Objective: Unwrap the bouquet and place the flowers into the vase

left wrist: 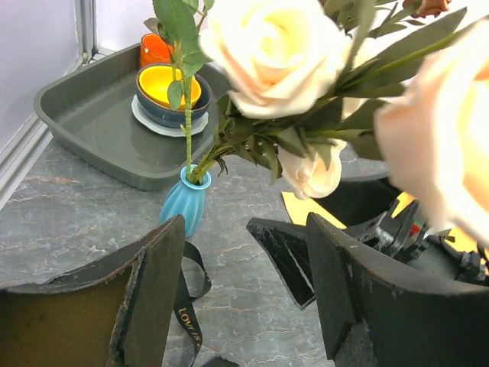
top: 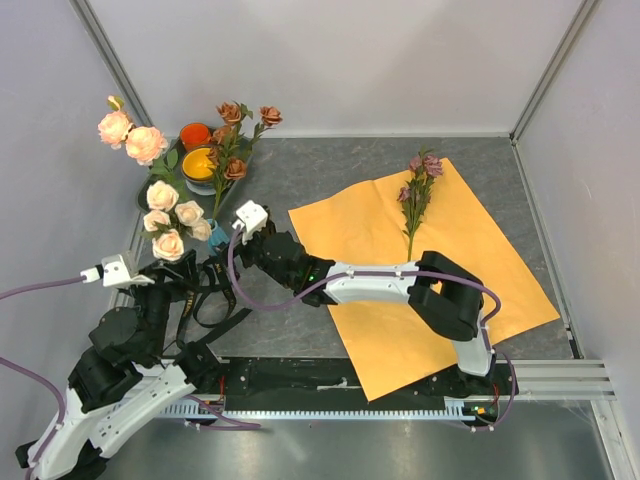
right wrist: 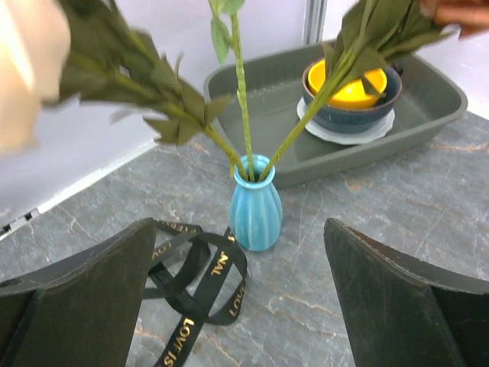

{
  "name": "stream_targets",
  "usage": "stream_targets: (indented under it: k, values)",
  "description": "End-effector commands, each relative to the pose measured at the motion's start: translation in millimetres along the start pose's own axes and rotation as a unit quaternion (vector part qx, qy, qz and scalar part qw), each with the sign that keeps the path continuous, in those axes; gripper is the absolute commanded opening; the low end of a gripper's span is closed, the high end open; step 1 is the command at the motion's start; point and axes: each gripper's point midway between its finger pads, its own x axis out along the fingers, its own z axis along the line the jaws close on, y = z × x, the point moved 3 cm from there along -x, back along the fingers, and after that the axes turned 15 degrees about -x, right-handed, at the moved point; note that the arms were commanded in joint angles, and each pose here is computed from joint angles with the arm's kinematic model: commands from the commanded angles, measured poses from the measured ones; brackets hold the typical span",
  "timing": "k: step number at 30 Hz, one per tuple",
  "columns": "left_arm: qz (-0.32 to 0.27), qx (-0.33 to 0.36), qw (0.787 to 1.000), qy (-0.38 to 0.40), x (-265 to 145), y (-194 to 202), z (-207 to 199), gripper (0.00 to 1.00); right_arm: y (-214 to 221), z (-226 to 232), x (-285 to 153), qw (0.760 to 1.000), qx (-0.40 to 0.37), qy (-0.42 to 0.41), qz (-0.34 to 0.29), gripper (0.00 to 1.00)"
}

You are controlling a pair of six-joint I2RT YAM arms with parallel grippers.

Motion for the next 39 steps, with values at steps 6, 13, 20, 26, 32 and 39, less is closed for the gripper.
stream_targets:
  k: [6,13,20,26,32,39]
  values:
    - [-0.005,-0.025,0.999,0.033,-7.2,-6.0,-3.3,0.73,-27.3,-18.8,-26.7,0.999,0.012,0.02,-0.032,0.98]
    - [0.011,-0.125,0.986,0.113,-37.0,-22.0,-10.1,0.76,-23.9,-78.7,-76.9,0.989,0.041,0.139,-0.01,0.98]
    - [0.038,-0.166,0.976,0.138,-57.7,-40.1,-14.6,0.76,50.2,-200.2,-130.4,0.922,0.124,0.348,0.119,0.98]
    - [0.098,-0.138,0.977,0.129,-52.3,-8.9,-18.8,0.77,115.9,-304.8,-162.2,0.852,0.13,0.455,0.225,0.97]
    - [0.115,-0.096,0.985,0.083,-41.2,7.6,-11.4,0.76,180.9,-364.5,-182.6,0.798,0.163,0.484,0.32,0.88]
    - [0.11,-0.099,0.986,0.08,-42.7,8.0,-5.9,0.74,223.1,-381.0,-205.2,0.765,0.158,0.501,0.373,0.61]
